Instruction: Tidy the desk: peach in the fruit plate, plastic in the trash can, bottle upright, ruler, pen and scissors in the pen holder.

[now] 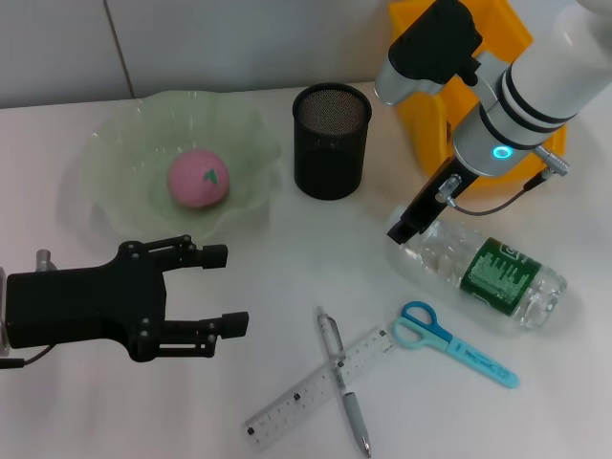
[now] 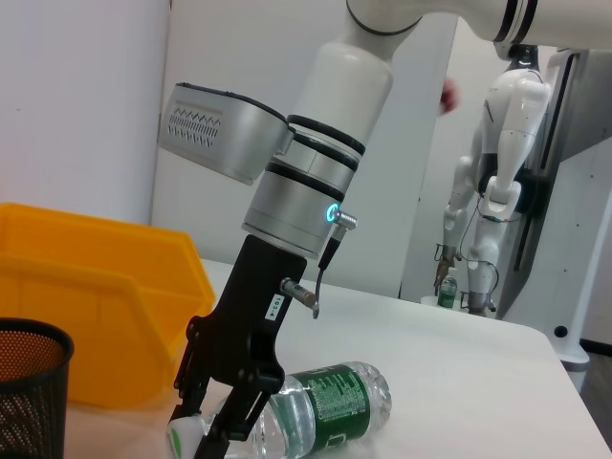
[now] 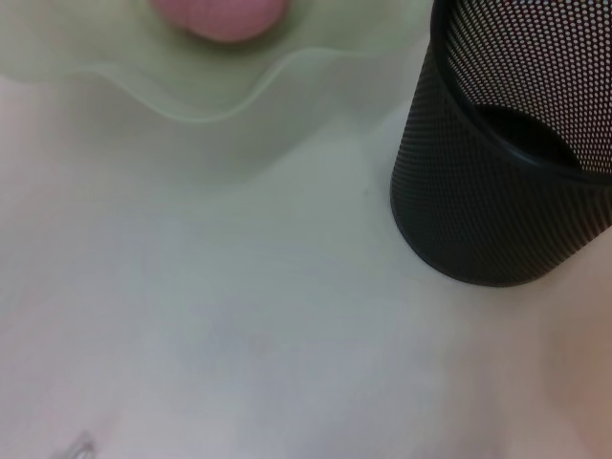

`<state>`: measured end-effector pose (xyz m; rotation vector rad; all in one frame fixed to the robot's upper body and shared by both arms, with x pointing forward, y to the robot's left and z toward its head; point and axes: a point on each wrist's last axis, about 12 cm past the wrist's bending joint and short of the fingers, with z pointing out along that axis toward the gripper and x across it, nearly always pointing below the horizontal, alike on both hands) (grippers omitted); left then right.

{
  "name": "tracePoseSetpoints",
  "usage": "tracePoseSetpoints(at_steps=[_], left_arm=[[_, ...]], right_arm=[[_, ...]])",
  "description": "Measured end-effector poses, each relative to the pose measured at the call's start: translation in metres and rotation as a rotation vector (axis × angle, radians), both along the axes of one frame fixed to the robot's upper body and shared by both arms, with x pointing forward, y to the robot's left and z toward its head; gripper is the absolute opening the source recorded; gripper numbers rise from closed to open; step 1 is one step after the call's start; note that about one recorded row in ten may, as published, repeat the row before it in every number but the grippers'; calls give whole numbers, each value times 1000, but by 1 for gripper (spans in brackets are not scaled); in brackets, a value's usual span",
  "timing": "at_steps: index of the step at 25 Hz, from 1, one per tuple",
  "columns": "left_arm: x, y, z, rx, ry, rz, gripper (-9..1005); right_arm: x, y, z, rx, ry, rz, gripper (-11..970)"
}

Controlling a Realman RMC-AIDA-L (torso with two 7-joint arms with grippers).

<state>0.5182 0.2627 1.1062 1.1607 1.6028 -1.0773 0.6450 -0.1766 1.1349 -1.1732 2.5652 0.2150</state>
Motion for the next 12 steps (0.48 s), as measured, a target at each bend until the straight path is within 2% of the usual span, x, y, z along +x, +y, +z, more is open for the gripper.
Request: tracePoseSetpoints(at_steps=[12], left_arm=[[1,0,1,2,-4,-1,834]], right_arm=[[2,1,21,24,-35,8,423]])
